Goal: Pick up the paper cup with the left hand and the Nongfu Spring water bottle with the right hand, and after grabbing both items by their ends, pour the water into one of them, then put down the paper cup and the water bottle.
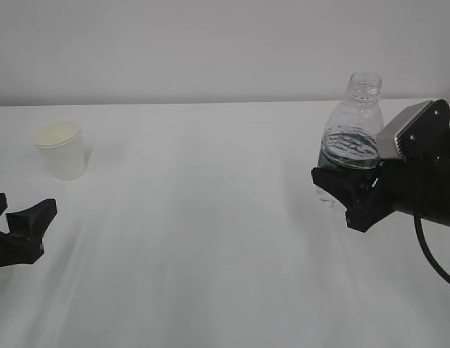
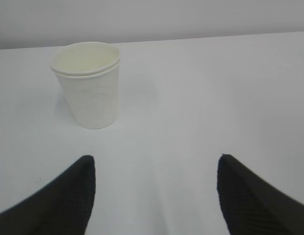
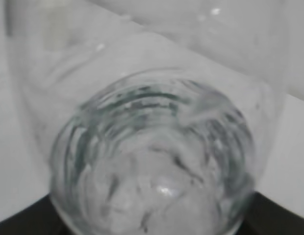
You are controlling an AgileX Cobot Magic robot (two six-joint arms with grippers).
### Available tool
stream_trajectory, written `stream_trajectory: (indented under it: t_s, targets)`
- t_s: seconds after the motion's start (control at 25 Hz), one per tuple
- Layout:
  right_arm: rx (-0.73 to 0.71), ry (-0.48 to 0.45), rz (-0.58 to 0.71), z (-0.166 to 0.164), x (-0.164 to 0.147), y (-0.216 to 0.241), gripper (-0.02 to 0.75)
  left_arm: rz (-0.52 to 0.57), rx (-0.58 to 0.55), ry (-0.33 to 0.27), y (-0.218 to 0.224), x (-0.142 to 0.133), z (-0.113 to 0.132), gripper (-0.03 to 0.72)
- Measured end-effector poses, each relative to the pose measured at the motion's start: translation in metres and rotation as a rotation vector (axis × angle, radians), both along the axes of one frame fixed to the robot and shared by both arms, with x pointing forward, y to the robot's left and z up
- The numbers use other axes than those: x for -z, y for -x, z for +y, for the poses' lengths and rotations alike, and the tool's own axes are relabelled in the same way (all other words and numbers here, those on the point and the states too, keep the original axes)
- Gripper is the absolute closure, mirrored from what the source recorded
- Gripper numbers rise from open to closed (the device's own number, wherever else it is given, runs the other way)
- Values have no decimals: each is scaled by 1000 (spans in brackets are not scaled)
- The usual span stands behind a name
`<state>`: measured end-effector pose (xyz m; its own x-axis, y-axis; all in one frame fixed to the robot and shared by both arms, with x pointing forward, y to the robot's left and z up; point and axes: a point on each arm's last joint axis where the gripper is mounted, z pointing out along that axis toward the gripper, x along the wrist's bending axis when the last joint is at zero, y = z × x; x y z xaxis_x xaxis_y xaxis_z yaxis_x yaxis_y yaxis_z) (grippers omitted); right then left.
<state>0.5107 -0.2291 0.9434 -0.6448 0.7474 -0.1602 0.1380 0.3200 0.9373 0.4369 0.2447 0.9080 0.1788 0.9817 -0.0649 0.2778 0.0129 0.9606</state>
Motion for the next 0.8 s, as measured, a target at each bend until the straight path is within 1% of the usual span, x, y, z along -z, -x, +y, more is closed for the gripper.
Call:
stream_trajectory:
  t_s: [0.16,0.52,0.68,0.8]
  targets:
    - [-28,-8,7,2,-2,-2,313,0,0,0,0,0,0,133]
    - [-30,-19,15,3,-4,-3,313,0,0,-2,0,0,0,133]
    - [-30,-19,17,3,-4,-3,313,0,-16,-1,0,0,1,133]
    - [-29,-20,20,3,-4,-3,313,-2,-18,-15,0,0,2,137]
